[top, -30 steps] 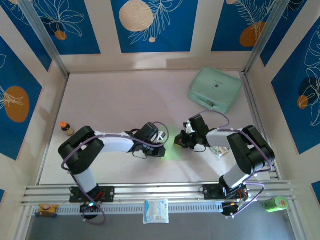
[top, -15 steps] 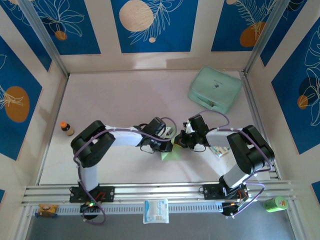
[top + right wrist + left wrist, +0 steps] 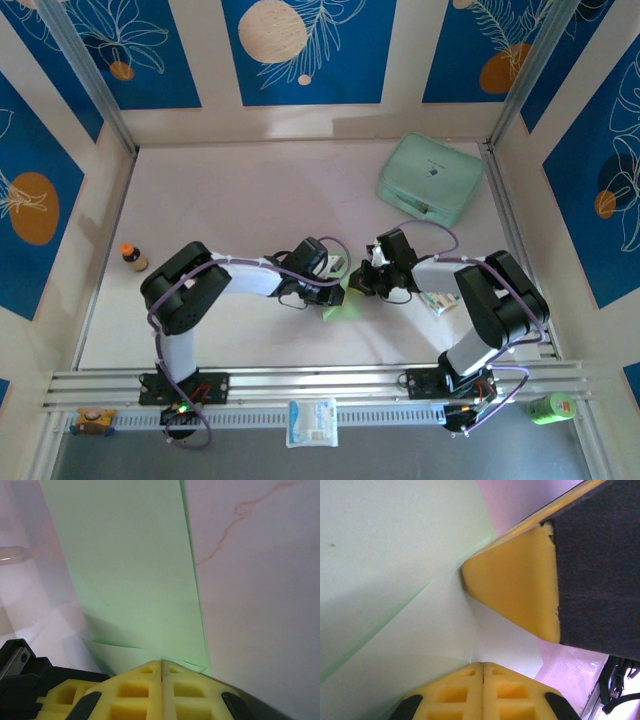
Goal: Fold a paper plane with a square sheet of paper (pick it up from the middle)
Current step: Fold the triangle a second time at the center of the table.
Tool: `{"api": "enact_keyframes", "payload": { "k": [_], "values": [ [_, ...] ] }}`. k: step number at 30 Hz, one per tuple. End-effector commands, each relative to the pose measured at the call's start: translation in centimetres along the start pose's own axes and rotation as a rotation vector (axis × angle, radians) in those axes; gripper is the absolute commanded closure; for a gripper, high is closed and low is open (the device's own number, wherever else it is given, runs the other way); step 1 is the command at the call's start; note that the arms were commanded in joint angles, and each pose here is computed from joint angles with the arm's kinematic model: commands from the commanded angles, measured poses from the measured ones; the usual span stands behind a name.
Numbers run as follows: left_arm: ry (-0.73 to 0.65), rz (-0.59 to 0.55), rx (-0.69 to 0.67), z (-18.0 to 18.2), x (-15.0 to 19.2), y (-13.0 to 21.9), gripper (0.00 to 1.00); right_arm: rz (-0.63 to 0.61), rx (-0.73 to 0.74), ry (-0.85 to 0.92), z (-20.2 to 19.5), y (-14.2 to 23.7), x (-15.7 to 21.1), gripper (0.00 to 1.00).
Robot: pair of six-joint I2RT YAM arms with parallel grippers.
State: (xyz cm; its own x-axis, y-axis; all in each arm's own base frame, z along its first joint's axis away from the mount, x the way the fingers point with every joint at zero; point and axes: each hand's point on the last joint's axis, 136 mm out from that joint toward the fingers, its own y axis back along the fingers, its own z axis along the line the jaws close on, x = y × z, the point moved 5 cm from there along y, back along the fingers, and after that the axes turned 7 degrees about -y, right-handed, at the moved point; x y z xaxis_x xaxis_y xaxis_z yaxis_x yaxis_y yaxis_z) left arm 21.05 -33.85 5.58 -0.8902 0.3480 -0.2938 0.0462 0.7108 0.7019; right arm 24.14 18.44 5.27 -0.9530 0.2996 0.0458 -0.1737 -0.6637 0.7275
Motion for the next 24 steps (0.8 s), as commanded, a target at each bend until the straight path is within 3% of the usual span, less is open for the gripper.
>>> {"api": "enact_keyframes", "payload": {
  "k": [1, 6, 15, 24],
  "values": [
    [0.035, 0.066, -0.045, 1.4, 1.9, -0.2, 1.00, 0.006, -0.035, 0.040, 1.5, 1.2, 0.2, 0.98],
    [0.035, 0.064, -0.044, 1.5, 1.9, -0.3, 1.00, 0.055, -0.099, 0.058, 2.6, 0.6, 1.1, 0.97],
    [0.030, 0.060, -0.037, 1.0, 1.9, 0.3, 1.00, 0.056, 0.069, -0.081, -2.5, -1.5, 1.7, 1.00],
    [0.028, 0.070, -0.028, 0.8, 3.3, 1.5, 1.00, 0.039, 0.081, -0.084, -2.8, -1.3, 1.4, 1.00]
  ]
}}
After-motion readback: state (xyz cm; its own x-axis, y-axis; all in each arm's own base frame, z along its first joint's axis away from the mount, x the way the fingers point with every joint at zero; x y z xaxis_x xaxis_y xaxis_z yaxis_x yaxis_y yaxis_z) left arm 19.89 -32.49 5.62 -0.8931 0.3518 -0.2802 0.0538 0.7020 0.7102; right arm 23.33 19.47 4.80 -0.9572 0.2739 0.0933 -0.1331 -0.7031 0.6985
